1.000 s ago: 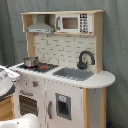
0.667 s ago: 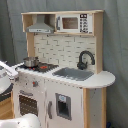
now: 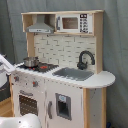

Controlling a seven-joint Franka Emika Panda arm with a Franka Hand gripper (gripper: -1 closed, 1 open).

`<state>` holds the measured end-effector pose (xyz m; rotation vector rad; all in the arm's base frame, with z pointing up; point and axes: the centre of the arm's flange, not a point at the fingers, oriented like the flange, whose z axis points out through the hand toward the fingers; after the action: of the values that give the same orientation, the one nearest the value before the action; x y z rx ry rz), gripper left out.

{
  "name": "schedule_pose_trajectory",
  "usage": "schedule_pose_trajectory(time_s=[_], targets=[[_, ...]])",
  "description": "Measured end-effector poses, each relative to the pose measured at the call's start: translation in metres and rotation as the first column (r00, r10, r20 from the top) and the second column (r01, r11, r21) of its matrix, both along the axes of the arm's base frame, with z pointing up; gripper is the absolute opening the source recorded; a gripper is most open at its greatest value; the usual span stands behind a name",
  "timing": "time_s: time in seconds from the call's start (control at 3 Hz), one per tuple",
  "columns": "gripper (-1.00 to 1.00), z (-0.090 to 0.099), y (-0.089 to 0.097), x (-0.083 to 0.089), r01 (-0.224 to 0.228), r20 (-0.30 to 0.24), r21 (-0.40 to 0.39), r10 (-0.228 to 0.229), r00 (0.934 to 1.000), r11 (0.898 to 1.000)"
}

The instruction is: Play with the kitchen

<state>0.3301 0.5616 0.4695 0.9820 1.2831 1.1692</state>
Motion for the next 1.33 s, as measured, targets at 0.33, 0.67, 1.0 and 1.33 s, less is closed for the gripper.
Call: schedule_pose_trajectory(time_s=[0.33, 0.67, 1.0, 1.33], targets=[[1.0, 0.023, 0.006, 0.004, 0.02, -0.021, 0.075, -0.019, 0.9996, 0.997], [1.0, 0.049, 0.01, 0.009, 0.049, -0.045, 0.152, -0.043, 0.9981, 0.987], [1.0, 0.073, 0.013, 0.015, 0.085, -0.078, 0.223, -0.069, 0.9946, 0.971], [1.0, 0.089, 0.016, 0.021, 0.125, -0.128, 0.286, -0.092, 0.9875, 0.95]])
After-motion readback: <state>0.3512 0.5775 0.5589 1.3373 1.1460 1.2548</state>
